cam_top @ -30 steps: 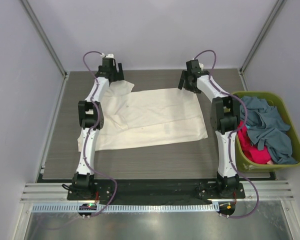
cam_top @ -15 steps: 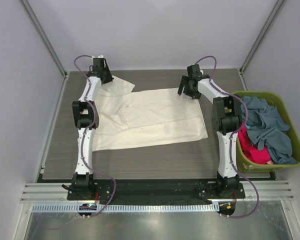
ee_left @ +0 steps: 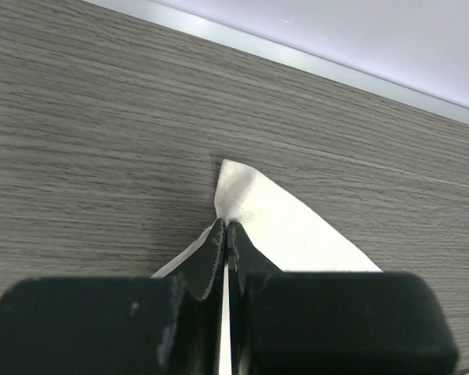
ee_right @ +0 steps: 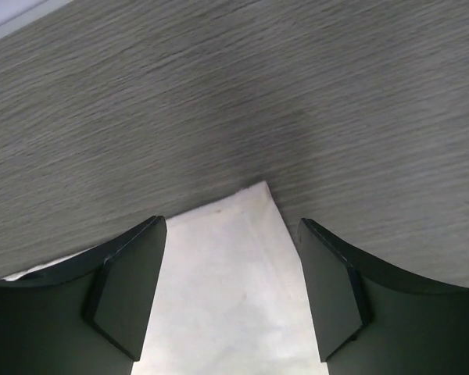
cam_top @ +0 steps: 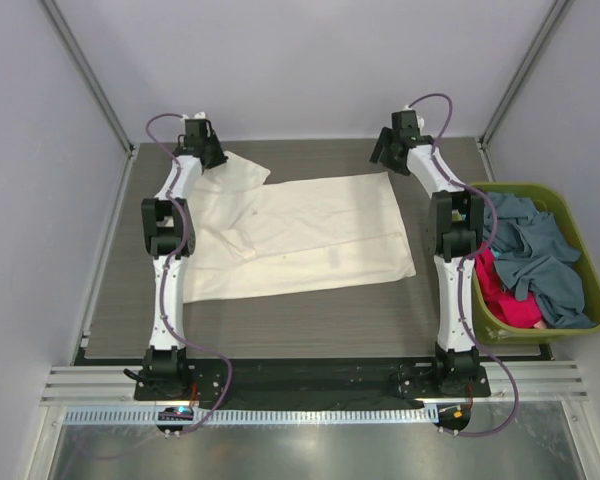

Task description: Fold and stack the t-shirts

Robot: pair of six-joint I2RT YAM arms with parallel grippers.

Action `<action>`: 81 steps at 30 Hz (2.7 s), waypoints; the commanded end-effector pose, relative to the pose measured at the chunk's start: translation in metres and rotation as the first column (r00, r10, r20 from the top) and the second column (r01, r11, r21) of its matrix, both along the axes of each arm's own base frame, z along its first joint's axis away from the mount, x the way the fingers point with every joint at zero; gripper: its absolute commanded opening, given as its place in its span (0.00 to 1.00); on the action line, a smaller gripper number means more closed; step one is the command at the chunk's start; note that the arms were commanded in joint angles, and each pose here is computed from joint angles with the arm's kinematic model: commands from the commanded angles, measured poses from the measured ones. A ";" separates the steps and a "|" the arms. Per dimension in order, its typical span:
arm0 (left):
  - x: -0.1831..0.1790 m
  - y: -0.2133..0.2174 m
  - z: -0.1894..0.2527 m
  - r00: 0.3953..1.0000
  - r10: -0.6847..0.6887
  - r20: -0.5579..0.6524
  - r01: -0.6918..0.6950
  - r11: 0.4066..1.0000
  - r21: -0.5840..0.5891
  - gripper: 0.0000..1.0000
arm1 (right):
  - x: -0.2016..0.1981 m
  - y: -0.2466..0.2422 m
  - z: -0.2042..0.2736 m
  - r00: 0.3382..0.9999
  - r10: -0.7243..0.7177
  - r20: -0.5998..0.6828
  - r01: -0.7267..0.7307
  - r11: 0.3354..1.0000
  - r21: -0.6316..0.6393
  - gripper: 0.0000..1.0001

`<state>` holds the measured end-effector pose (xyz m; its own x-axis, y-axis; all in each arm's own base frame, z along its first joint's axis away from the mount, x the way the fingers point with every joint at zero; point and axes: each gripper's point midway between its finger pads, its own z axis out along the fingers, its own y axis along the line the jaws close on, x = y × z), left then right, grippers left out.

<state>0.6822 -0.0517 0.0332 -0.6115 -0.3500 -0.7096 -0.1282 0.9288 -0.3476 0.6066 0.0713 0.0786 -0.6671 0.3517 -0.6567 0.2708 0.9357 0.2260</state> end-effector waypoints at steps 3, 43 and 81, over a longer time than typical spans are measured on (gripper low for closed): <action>-0.015 -0.006 0.001 0.999 -0.024 -0.038 0.023 0.999 -0.022 0.00 | 0.020 0.007 -0.028 1.000 -0.009 -0.008 0.009 1.000 -0.004 0.72; -0.068 0.002 0.147 0.993 0.024 0.116 -0.016 0.997 -0.071 0.00 | -0.029 0.010 0.060 0.997 -0.008 0.077 0.007 1.000 0.013 0.01; -0.127 -0.020 0.162 0.992 0.009 0.125 0.004 0.994 -0.107 0.00 | 0.009 -0.001 -0.035 0.999 -0.037 -0.039 0.031 0.991 -0.133 0.01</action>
<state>0.5451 -0.0728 0.1472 -0.5964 -0.4391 -0.6720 -0.1314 0.8793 -0.4579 0.6243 0.0675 0.0314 -0.6747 0.2999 -0.6744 0.3184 0.9426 0.1007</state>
